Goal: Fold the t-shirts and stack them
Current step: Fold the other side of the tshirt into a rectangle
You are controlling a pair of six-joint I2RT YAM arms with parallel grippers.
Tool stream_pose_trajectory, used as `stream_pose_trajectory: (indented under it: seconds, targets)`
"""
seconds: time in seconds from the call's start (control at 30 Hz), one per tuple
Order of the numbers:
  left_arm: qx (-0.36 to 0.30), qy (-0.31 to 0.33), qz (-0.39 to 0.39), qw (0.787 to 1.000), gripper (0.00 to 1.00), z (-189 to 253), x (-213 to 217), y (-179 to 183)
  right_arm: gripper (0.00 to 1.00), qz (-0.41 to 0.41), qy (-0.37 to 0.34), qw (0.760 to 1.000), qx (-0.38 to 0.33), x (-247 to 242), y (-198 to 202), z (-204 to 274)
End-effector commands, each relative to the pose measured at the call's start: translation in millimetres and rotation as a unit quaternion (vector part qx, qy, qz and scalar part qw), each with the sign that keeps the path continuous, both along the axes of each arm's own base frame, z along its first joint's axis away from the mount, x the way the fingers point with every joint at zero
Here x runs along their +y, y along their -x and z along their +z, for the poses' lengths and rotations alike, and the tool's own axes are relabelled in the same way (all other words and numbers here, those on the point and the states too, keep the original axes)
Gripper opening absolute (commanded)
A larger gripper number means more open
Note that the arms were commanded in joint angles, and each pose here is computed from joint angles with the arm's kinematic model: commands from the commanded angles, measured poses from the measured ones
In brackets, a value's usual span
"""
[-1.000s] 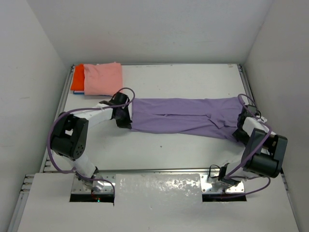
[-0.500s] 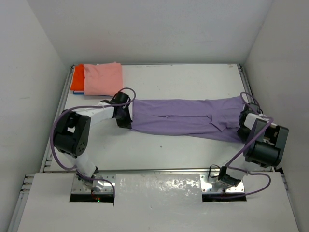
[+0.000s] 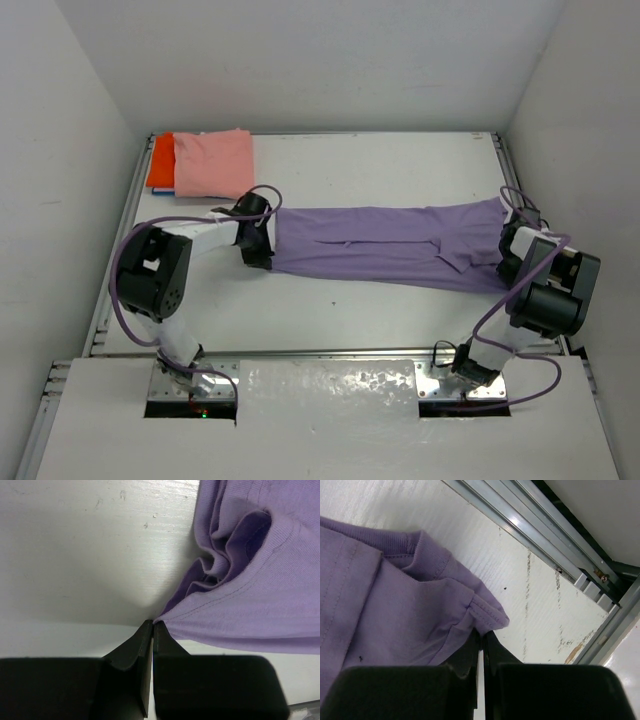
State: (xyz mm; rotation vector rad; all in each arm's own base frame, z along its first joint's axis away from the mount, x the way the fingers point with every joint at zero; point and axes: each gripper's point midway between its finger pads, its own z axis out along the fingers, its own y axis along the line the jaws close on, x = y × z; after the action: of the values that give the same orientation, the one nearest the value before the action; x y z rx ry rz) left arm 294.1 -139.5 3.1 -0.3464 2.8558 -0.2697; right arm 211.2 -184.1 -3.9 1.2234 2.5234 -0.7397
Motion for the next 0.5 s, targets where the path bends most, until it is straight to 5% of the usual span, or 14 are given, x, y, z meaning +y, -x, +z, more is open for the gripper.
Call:
stream_pose_trajectory:
  seconds: [0.0,0.1,0.23,0.47]
  targets:
    - [0.006,-0.025,0.006,1.0,0.0,1,15,12,0.0,0.005,0.025,1.0,0.004,-12,0,9]
    - [0.014,0.009,0.002,1.0,0.05,4,6,24,0.04,0.011,0.015,1.0,-0.005,-8,-2,8]
    - [0.001,0.05,0.002,0.999,0.41,20,-6,27,0.24,0.032,0.005,0.999,-0.03,-3,-9,17]
    - [-0.062,0.028,-0.018,0.998,0.44,56,-12,-41,0.34,0.043,-0.004,0.998,-0.046,3,-10,39]
